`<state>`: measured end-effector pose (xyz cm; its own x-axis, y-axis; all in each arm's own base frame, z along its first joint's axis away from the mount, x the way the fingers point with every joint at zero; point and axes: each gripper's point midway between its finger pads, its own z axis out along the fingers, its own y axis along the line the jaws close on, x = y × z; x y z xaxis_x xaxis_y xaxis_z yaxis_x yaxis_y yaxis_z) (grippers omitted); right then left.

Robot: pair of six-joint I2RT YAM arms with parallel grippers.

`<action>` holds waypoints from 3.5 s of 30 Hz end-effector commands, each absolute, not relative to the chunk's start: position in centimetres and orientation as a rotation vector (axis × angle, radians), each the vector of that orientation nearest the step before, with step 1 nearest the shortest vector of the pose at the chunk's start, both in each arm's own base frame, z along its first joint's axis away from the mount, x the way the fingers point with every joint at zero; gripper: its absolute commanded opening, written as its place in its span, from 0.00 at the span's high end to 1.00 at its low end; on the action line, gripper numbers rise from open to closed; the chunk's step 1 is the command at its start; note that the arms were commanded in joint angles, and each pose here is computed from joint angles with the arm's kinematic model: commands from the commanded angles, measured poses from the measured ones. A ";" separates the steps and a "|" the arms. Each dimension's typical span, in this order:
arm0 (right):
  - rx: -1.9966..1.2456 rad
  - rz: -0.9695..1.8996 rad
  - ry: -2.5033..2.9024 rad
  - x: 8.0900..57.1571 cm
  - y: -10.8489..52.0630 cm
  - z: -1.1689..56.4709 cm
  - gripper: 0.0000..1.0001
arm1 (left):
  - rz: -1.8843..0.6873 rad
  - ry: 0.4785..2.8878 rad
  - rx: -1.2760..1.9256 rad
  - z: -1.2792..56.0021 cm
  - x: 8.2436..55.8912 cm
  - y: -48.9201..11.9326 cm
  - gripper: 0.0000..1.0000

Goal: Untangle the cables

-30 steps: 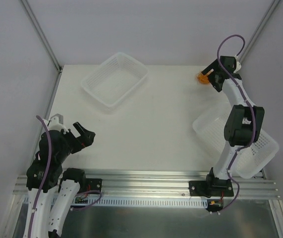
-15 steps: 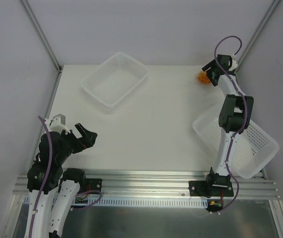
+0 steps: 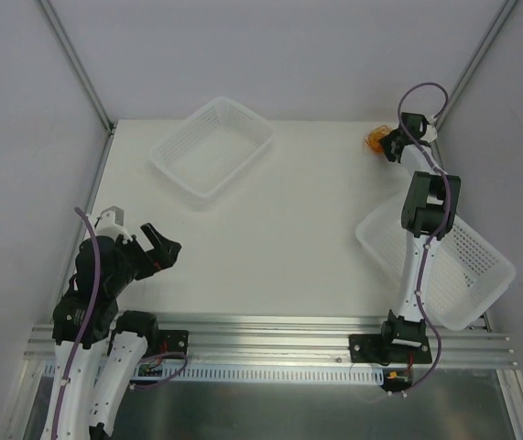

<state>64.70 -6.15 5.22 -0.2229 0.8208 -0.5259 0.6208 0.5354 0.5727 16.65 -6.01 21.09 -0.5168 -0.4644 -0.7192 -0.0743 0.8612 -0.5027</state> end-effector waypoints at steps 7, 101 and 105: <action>1.038 0.482 1.878 65.5 -2.6 10.8 0.99 | -0.539 2.070 -0.350 22.0 17.9 -6.7 0.01; -0.342 0.388 2.599 31.0 29.4 3.6 0.54 | -0.723 2.777 0.274 1.6 20.6 -24.9 1.00; -0.411 0.292 2.605 30.6 30.0 2.7 0.57 | -0.728 2.768 0.275 1.7 20.6 -24.9 1.00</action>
